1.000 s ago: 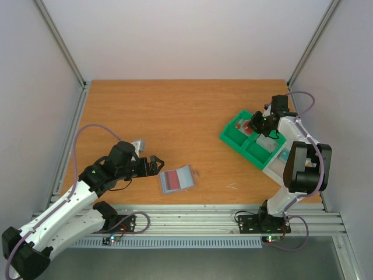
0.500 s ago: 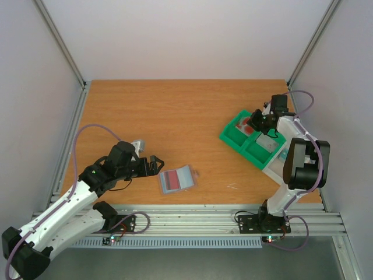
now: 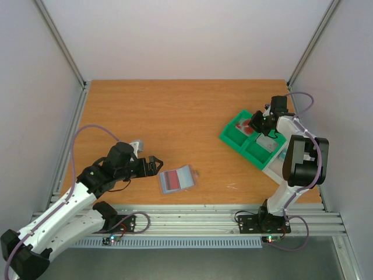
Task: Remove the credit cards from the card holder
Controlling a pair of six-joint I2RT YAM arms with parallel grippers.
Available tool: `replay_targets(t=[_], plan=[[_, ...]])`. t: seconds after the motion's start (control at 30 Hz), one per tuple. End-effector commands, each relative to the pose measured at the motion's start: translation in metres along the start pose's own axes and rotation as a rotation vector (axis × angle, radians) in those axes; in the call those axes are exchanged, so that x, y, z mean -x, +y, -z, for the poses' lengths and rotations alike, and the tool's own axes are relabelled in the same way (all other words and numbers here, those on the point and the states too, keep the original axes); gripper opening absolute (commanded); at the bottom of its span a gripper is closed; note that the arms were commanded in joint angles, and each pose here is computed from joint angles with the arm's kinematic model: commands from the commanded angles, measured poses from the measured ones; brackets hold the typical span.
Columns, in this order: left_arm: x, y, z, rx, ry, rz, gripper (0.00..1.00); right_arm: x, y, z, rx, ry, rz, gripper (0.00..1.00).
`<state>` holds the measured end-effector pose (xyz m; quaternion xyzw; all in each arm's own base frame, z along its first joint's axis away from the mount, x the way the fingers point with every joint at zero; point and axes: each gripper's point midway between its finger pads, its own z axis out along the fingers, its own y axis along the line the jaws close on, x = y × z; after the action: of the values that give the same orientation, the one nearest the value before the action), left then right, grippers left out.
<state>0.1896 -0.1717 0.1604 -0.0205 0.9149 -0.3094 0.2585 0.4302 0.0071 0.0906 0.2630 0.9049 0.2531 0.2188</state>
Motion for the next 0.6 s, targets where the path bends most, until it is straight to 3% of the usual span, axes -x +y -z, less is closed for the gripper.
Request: replay_targets(t=[0.0,0.57], plan=[[0.003,0.002,0.000,0.005,-0.017,-0.007,0.99,0.009,-0.007,-0.003,-0.038,-0.015,-0.012,0.07],[-0.010,0.014,-0.008,0.055,0.047,0.034,0.99,0.008,-0.008,0.006,-0.076,-0.012,-0.070,0.19]])
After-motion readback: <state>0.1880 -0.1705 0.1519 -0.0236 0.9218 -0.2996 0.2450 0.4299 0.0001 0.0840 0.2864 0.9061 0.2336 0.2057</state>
